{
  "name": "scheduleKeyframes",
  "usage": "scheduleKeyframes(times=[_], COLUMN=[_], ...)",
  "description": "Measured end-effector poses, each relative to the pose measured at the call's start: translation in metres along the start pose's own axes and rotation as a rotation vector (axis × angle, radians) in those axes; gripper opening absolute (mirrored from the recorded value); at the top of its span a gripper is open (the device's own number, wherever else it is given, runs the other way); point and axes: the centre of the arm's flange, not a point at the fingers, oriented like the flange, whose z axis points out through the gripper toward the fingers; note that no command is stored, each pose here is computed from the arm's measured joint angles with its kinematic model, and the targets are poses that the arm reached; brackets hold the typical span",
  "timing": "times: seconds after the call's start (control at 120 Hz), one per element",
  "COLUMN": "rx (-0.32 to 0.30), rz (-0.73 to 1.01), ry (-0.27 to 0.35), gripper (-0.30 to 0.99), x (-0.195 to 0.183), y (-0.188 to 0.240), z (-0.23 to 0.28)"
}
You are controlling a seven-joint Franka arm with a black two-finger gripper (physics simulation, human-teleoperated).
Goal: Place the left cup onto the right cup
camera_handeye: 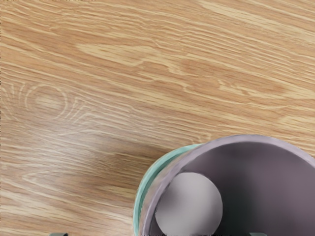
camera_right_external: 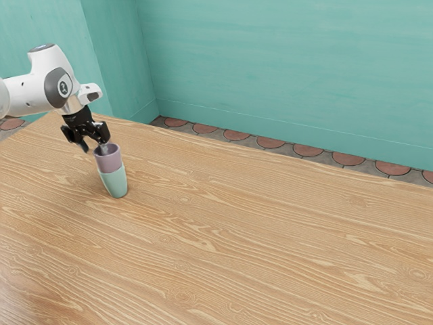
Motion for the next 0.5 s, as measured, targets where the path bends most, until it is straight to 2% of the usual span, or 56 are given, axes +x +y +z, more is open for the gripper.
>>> scheduleKeyframes(times=[0.2,0.5], rx=[0.002,0.009], rz=[0.001,0.007], ry=[0.006,0.026], gripper=[0.62,0.67], x=[0.0,-0.001], y=[0.0,0.003], z=[-0.005,-0.021])
